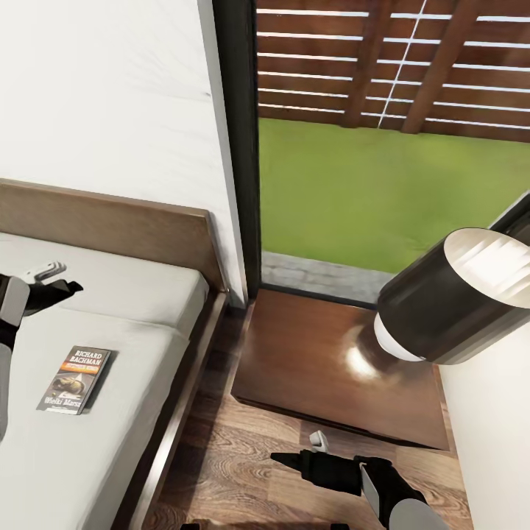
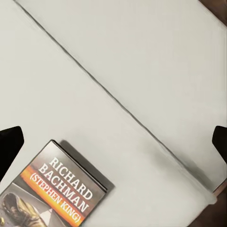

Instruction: In the bedroom, move the book from the bed onto either nightstand, and place the two sandals side by side next to the bed.

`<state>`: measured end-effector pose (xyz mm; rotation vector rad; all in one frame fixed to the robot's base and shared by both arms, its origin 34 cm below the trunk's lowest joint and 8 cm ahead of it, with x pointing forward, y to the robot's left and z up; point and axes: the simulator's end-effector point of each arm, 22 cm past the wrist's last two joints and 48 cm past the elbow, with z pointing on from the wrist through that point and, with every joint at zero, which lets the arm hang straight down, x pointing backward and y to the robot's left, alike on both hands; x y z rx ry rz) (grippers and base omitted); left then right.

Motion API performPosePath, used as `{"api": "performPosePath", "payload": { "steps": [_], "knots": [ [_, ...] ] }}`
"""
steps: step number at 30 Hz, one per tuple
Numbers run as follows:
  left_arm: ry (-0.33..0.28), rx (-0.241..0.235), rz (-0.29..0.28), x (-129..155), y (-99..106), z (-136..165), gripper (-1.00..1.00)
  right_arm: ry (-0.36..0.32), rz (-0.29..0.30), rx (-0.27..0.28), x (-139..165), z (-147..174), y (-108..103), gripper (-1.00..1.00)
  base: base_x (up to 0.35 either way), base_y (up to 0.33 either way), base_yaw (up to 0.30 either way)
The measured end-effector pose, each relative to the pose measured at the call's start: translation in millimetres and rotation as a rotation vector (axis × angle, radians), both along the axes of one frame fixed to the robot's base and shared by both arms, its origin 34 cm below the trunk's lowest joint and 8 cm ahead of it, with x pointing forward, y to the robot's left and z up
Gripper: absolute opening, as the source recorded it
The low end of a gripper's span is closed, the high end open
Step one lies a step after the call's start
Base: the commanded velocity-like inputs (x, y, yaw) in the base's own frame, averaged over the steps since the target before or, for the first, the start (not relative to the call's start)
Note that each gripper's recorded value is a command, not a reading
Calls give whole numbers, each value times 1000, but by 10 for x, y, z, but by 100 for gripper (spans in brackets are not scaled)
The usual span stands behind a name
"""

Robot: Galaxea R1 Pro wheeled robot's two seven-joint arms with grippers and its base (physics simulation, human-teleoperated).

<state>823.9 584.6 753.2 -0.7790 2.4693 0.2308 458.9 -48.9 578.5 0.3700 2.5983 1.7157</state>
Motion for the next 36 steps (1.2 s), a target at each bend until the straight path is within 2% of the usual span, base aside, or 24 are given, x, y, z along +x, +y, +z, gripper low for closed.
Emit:
{"api": "performPosePath", "payload": {
  "steps": [6, 21, 36],
  "knots": [
    [1, 13, 7, 8, 34, 33, 100, 0, 0, 0, 0, 0, 0, 100, 0, 0, 0],
    [2, 16, 12, 7, 59, -180, 100, 0, 0, 0, 9, -224, 0, 100, 0, 0, 0],
    [1, 15, 14, 5, 62, -184, 100, -1, 0, 0, 9, -223, 0, 100, 0, 0, 3]
  ]
}}
